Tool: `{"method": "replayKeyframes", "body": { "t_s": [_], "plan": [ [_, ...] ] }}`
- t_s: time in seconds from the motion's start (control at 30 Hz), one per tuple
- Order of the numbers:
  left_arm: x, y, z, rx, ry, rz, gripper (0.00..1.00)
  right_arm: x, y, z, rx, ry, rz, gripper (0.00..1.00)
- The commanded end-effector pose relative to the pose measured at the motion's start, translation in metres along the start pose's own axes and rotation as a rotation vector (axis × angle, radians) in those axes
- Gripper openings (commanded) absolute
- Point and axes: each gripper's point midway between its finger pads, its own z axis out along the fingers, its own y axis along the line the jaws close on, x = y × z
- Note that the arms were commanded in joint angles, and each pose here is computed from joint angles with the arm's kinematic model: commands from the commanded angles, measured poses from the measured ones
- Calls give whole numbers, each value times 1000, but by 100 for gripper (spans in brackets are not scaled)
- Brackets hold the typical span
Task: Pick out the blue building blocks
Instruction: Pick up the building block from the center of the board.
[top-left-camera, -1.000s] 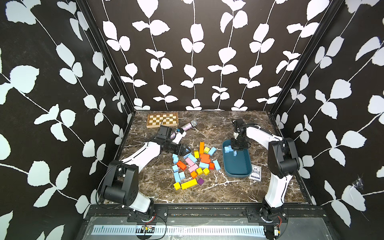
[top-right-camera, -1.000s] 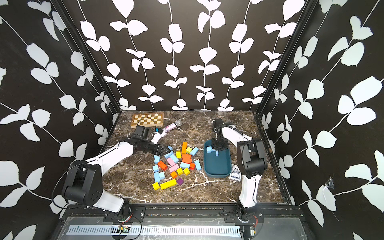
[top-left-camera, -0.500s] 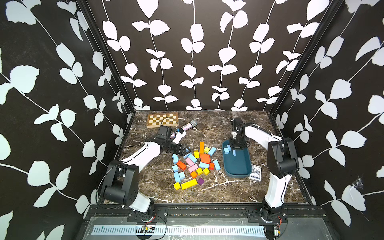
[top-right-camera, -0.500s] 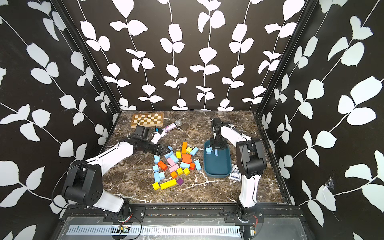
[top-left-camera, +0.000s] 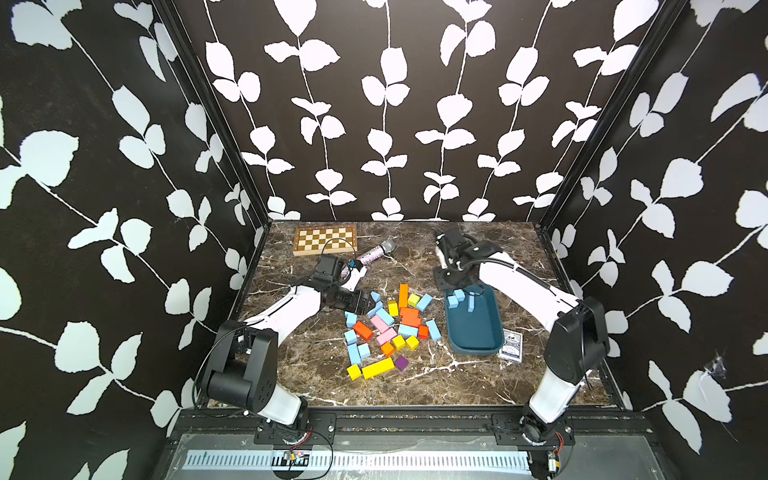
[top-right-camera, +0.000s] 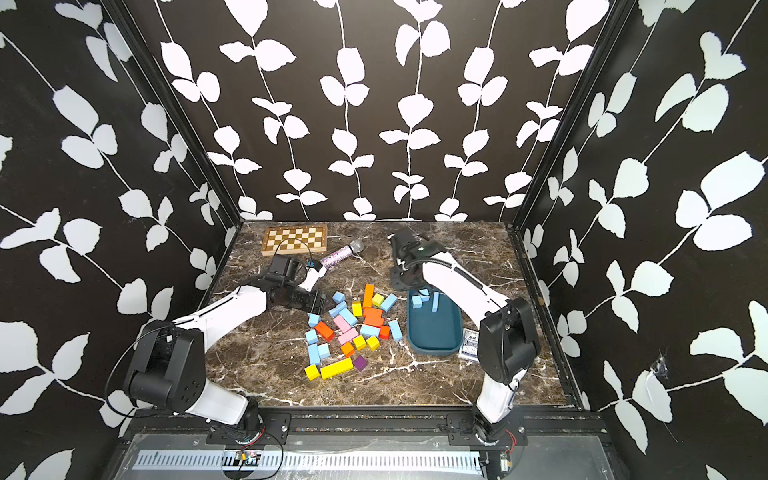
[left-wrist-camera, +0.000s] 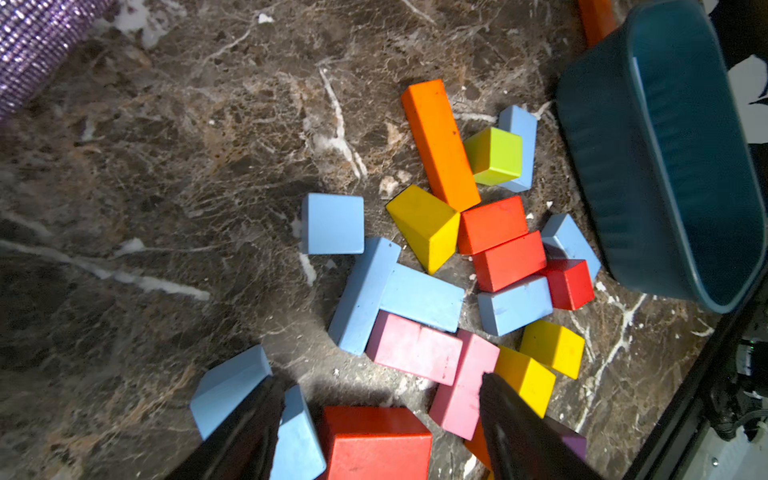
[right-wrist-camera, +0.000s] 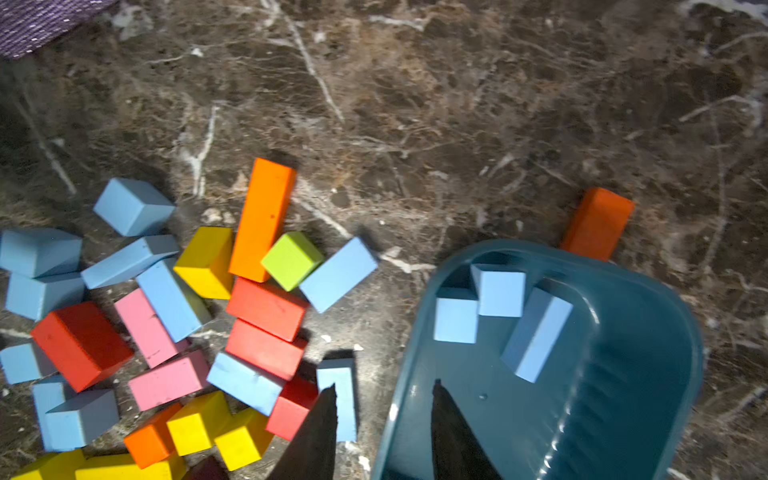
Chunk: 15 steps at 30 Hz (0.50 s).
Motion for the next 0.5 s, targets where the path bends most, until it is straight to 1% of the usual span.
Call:
{"method": "replayKeyframes", "body": {
  "t_s": [0.0,0.13,0.37,0.47],
  "plan": [
    [5,11,-5,-76,1,-44,75,-9,22,3,-19,-56,7,37],
    [10,19,-3,-118,16,-79,71,-8,45,7,-46,-67,-17,37],
    [16,32,0,-182,46,-131,66,1,68,22,-103,-35,-20,37],
    [22,41,1,-232,71,-146,64,1,73,24,-107,-28,-30,37]
  ]
}}
